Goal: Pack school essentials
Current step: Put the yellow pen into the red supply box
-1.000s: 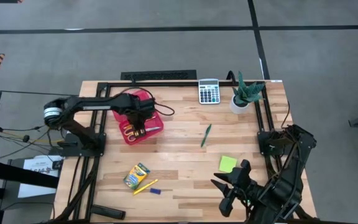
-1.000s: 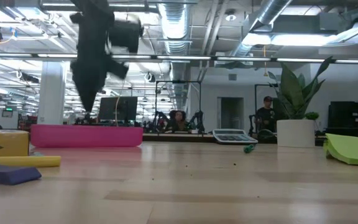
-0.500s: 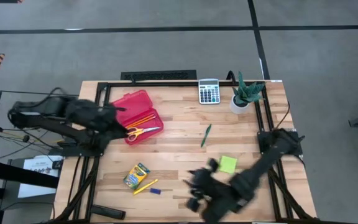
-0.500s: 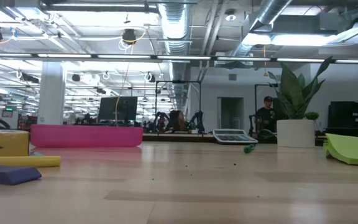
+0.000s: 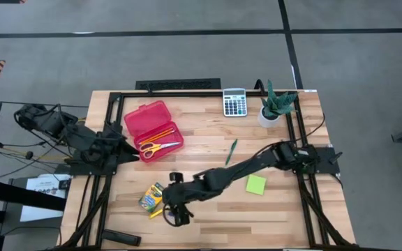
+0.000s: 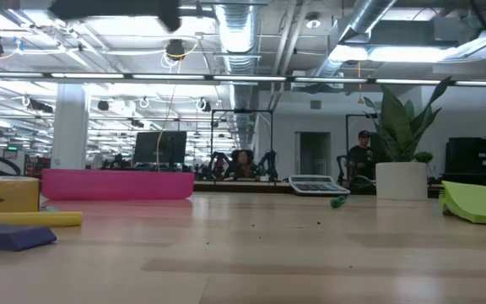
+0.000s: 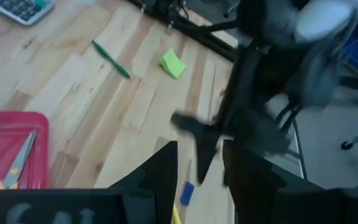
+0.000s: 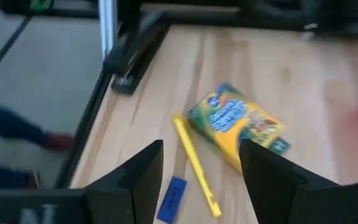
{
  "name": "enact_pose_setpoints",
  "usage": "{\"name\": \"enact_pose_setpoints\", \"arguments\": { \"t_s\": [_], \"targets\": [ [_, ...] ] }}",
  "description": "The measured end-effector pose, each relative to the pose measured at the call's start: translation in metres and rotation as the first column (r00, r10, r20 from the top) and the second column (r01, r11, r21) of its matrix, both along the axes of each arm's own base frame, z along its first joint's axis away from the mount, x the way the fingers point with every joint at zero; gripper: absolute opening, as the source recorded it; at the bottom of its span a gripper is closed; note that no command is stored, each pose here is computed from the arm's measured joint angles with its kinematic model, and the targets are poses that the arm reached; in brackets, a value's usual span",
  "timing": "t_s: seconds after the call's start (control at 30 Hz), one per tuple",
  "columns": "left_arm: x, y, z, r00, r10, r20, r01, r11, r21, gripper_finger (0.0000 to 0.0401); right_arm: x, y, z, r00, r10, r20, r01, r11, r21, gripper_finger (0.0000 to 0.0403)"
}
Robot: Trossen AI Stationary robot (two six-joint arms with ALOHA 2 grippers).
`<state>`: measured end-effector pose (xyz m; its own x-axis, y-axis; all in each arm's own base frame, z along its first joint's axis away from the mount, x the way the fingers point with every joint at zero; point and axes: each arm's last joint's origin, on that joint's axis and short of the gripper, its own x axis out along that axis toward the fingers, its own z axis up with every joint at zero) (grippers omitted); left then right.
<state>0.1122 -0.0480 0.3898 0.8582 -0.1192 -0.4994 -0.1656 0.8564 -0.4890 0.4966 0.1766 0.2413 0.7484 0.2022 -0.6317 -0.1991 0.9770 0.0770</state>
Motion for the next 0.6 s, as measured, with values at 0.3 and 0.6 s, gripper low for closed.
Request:
{"name": "enact_pose_setpoints", "arguments": {
  "t_s": [0.3,0.6],
  "targets": [
    [0.006,-0.006,0.000,0.998,0.051,0.036,-0.053,0.997,0.052,0.0120,0.017,-0.004,-0.082,0.979,0.132,-0.153,-0.145,0.986,-0.077,0.0205],
    [0.007,-0.005,0.000,0.994,0.099,0.047,-0.102,0.992,0.079,0.0121,0.031,-0.027,-0.111,0.980,0.129,-0.152,-0.142,0.987,-0.078,0.0191]
  ]
}}
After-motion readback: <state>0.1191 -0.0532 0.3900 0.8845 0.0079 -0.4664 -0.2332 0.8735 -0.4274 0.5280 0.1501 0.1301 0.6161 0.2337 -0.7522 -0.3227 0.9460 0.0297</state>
